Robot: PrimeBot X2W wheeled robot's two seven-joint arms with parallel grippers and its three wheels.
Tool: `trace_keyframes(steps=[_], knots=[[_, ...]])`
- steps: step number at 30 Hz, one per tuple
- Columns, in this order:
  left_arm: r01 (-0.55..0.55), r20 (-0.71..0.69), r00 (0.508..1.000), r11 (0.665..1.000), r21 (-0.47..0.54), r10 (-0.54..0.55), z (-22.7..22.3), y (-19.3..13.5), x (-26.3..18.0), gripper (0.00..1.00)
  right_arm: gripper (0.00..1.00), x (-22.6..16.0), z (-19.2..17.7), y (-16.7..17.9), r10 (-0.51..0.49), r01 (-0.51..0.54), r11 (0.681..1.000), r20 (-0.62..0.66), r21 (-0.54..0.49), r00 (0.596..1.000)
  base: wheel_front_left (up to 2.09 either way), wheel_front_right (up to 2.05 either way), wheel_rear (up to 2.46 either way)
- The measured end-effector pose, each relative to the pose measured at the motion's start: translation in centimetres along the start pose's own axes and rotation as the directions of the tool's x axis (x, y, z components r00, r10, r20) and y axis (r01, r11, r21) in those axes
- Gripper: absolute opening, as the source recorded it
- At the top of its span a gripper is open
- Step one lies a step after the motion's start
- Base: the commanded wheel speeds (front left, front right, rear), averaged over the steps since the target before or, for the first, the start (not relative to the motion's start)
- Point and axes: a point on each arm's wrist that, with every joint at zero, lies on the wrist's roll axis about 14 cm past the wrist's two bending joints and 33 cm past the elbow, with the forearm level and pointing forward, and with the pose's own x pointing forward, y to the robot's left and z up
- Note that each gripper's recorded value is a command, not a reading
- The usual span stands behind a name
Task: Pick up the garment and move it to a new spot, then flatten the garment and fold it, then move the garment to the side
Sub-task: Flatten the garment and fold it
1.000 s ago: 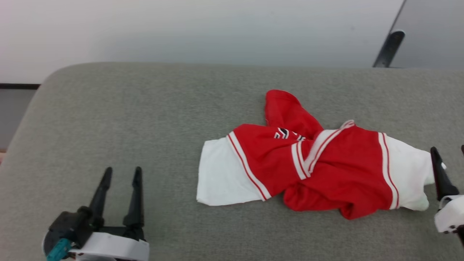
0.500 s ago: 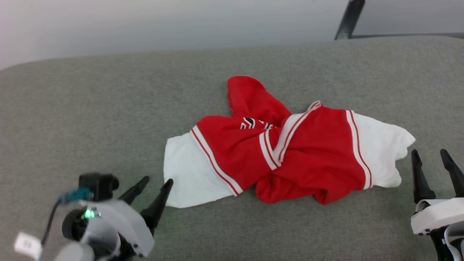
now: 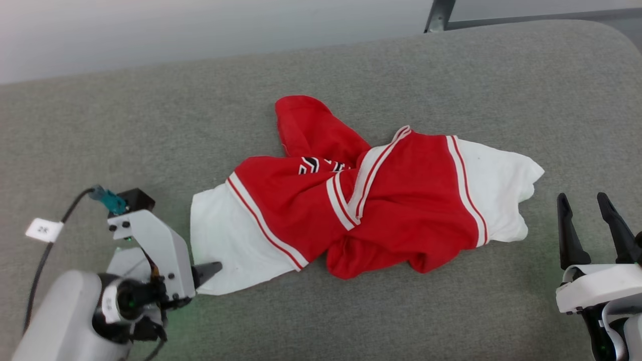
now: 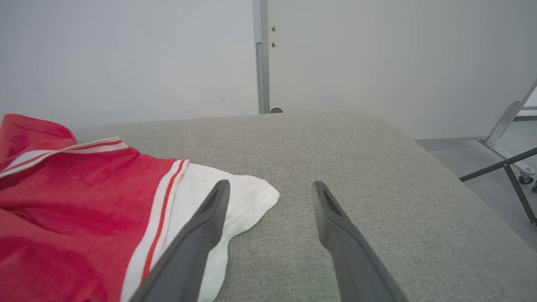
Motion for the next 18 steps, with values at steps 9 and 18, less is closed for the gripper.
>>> trace_keyframes(steps=[9, 18], knots=[[-0.062, -0.159, 0.986, 0.992, -0.11, 0.044, -0.7, 0.2, 1.3, 0.01, 1.0, -0.6, 0.1, -0.8, -0.029, 0.029, 0.999, 0.011, 0.014, 1.0, 0.0, 0.0, 0.0], [-0.079, -0.186, 0.981, 0.985, -0.151, 0.051, -0.4, 0.4, 0.8, 0.0, 1.0, -0.5, -0.2, -1.3, -0.045, 0.045, 0.999, 0.006, 0.02, 0.999, 0.0, 0.0, 0.0]])
